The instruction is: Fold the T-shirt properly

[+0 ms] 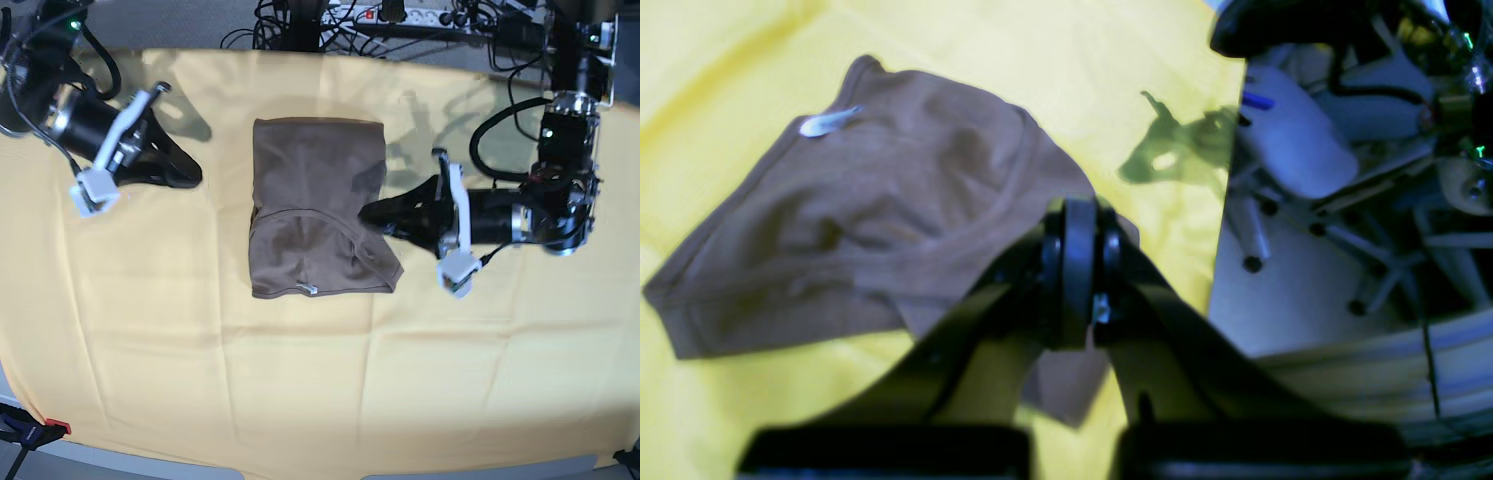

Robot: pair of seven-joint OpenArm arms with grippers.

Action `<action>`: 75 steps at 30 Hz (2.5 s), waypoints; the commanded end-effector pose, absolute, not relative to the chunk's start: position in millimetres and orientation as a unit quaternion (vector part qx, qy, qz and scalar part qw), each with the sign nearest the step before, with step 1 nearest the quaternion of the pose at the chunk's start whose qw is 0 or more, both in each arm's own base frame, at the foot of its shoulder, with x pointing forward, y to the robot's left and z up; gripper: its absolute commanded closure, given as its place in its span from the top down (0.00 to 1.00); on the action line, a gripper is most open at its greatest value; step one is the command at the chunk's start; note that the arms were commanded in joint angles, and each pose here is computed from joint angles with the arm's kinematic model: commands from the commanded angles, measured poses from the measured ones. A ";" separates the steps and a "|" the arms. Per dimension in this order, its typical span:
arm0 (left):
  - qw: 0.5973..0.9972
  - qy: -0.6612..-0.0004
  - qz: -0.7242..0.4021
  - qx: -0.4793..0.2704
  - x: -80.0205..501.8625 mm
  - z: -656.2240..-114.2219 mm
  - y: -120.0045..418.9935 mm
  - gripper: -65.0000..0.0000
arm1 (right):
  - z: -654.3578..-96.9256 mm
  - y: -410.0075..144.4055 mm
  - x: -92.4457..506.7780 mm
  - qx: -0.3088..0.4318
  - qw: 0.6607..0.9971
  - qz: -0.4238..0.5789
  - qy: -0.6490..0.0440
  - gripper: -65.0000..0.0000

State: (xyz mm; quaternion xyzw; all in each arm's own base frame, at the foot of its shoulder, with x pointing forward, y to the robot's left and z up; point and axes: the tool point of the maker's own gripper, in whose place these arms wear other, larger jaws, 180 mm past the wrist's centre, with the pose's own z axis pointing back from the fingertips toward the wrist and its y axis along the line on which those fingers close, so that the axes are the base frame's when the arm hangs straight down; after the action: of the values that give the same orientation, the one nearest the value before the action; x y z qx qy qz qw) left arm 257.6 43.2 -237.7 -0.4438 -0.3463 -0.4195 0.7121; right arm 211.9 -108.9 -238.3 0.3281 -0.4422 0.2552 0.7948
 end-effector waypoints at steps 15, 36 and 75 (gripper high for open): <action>0.784 -0.300 -0.388 -0.380 121.6 -240.4 89.0 0.00 | -260.6 -171.9 90.1 0.230 0.905 0.153 -0.324 0.00; 0.916 -0.095 -0.069 -0.384 -25.8 -360.0 135.2 0.00 | -374.6 -191.2 -45.5 0.315 0.943 -0.074 -0.077 0.00; 0.977 -0.145 0.027 -0.156 1.7 -611.6 95.5 0.00 | -623.9 -120.5 10.1 0.113 0.989 0.059 -0.076 0.00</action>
State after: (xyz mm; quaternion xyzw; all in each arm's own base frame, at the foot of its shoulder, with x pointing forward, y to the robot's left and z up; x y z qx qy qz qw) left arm 3.8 100.5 -613.4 -0.1488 -0.1413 0.0241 0.9784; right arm 14.7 -121.2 -624.9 0.1095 -0.0769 0.0585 0.9893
